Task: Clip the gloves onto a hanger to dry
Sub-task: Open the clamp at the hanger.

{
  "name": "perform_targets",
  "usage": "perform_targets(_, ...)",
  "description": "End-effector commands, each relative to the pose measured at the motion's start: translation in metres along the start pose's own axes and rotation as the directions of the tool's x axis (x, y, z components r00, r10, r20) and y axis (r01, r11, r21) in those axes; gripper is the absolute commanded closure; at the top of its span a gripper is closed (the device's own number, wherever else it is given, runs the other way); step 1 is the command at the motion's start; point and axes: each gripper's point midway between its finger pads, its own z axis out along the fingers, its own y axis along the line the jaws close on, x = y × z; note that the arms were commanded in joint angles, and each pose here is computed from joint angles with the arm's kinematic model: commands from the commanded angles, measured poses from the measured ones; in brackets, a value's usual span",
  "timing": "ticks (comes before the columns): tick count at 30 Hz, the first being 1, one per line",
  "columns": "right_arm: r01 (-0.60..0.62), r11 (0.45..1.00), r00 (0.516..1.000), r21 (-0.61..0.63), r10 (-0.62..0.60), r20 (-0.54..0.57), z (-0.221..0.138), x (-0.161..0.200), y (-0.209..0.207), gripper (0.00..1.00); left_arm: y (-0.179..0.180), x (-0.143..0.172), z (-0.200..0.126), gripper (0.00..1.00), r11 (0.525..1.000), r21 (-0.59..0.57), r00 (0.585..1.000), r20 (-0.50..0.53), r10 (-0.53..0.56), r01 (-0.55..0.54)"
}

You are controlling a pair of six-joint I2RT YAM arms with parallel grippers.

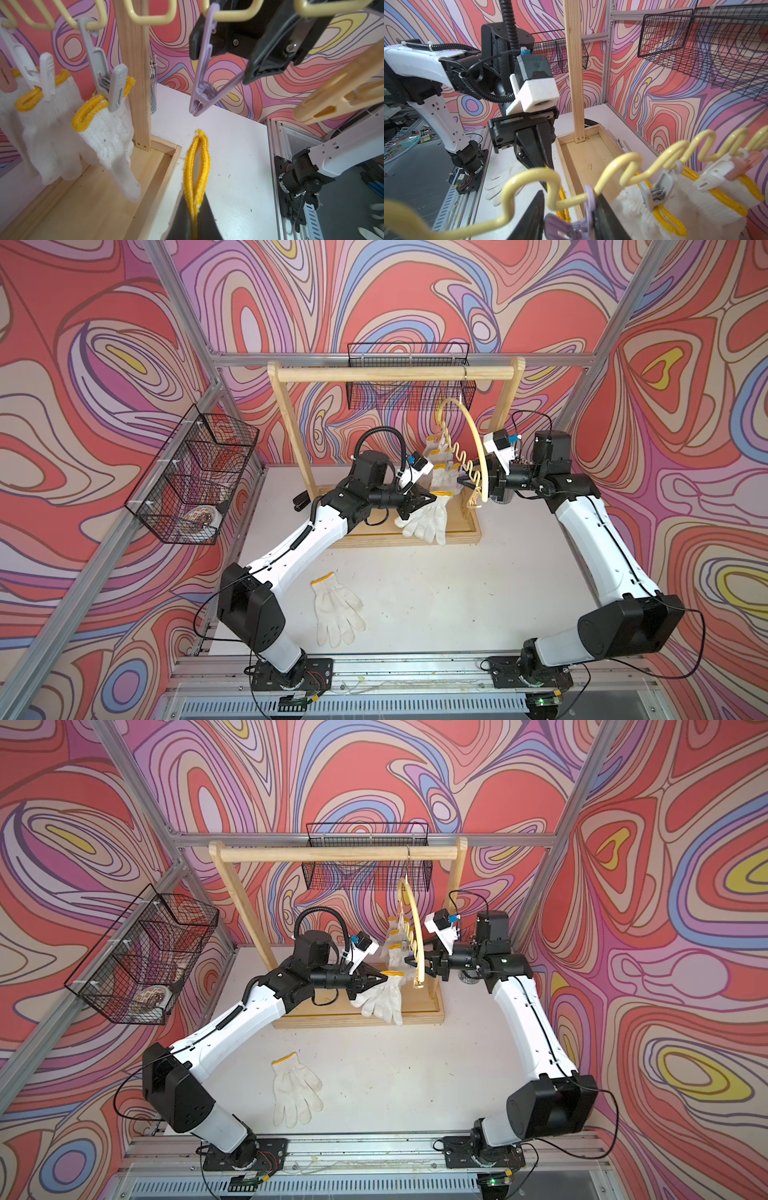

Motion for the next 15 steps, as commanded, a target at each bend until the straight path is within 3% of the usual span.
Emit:
perform_targets(1, 0.0, 1.0, 1.0, -0.003, 0.0, 0.004, -0.001, -0.0014, 0.007, 0.6, -0.007, -0.0099, -0.0061, 1.0, 0.999, 0.002, 0.999, 0.017, 0.041, -0.041)
perform_targets(7, -0.013, 1.0, 1.0, -0.006, 0.013, 0.0, -0.001, 0.0026, 0.0091, 0.49, -0.0072, -0.0089, -0.0055, 1.0, 0.999, 0.003, 0.999, 0.014, 0.039, -0.039)
perform_targets(15, -0.012, 1.0, 1.0, -0.001, 0.012, 0.009, -0.0004, -0.0004, 0.0078, 0.52, -0.0071, -0.0084, -0.0056, 1.0, 0.999, 0.0, 0.999, 0.013, 0.041, -0.041)
